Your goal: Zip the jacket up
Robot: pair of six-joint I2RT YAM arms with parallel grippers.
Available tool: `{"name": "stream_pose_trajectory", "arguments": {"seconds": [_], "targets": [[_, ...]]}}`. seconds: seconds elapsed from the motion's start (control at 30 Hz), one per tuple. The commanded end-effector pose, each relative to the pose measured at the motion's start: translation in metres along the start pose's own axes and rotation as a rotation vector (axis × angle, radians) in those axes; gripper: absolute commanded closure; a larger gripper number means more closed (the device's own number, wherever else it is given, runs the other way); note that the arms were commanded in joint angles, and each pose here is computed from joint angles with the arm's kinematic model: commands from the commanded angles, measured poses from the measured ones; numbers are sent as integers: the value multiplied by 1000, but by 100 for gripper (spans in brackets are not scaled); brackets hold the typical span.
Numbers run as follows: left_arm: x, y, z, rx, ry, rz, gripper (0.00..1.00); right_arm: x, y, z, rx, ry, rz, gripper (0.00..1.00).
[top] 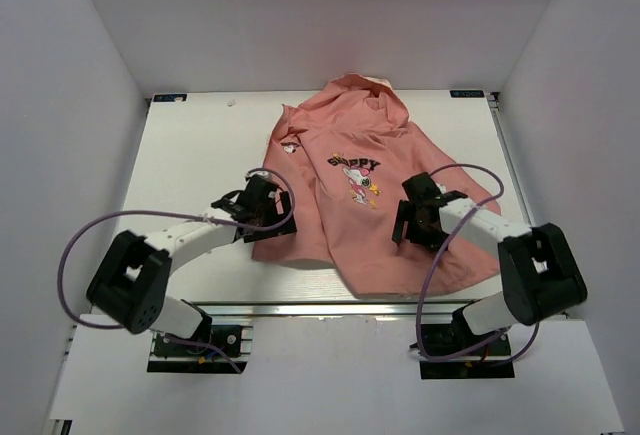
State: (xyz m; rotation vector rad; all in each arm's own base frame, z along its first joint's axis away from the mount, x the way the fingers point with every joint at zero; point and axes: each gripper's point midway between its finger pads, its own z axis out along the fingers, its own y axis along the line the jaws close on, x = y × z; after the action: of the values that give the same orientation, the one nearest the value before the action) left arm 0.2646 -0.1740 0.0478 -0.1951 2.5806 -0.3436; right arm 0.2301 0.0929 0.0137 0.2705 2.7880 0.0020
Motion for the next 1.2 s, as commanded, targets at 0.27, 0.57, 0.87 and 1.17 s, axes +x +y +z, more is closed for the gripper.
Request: {"name": "stream_pose_trajectory", "arguments": {"seconds": [0.27,0.57,0.87,1.17], "targets": [[-73,40,73,-290,-29,-156,2,-42,110,46,-91,34,-111,11],[-155,81,55,-415,-114,-265,2,-134,175,13,-210,-137,-154,11],[-146,96,-32,-478,-232,-409,2,-144,117,-64,-303,-269,-64,11],[-94,132,-13,-450,-130,-567,2,-122,-31,-37,-210,-206,299,10]]}}
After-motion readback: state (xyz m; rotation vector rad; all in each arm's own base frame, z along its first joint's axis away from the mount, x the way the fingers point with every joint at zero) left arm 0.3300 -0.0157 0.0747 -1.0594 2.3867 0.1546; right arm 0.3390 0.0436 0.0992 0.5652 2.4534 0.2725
